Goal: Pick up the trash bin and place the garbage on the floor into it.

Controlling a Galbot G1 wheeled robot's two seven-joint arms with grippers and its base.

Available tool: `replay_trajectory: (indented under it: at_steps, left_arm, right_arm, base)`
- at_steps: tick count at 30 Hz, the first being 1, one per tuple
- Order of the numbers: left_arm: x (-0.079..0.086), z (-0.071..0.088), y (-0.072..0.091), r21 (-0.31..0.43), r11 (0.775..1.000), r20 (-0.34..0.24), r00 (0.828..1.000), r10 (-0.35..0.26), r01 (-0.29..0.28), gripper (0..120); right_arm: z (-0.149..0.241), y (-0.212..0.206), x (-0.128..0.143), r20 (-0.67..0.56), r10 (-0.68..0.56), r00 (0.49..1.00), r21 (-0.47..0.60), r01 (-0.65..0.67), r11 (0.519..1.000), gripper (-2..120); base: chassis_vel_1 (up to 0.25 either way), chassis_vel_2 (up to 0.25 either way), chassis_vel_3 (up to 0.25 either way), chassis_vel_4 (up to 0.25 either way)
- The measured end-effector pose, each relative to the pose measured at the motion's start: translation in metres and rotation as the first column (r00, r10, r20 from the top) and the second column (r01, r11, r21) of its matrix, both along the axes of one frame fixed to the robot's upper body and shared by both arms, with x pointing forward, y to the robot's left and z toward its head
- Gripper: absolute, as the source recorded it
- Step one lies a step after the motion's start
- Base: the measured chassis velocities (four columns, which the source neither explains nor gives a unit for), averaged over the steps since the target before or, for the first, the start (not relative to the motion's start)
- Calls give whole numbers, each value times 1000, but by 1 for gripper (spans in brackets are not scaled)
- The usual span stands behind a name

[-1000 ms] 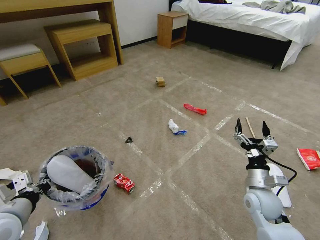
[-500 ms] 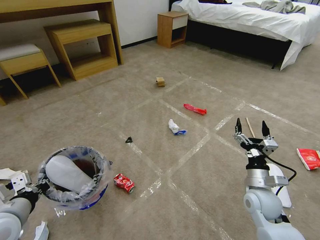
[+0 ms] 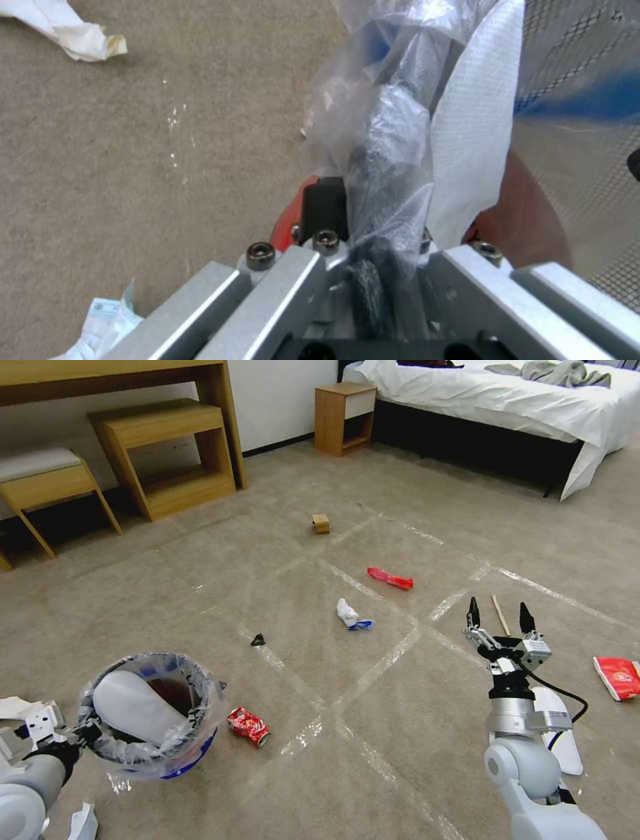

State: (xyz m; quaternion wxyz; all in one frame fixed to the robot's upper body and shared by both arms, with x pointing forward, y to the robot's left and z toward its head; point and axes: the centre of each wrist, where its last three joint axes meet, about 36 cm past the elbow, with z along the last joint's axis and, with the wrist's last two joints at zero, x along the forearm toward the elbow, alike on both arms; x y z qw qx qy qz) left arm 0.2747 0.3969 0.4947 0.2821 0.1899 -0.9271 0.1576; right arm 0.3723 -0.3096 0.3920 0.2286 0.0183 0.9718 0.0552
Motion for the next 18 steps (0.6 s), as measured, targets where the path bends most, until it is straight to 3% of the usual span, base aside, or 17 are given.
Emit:
replay_trajectory:
  at_steps: [12, 18]
  left_arm:
    - [-5, 1, 1, 8, 1000, -7, 1000, 12, -12, 0]
    - [-9, -3, -2, 10, 1000, -16, 1000, 22, -22, 0]
  right_arm:
    - [20, 2, 13, -73, 119, 990, -61, -123, 991, 100]
    - [28, 37, 27, -226, 244, 943, -5, -251, 968, 100]
  base:
    - [0, 0, 0, 0]
    - [0, 0, 0, 0]
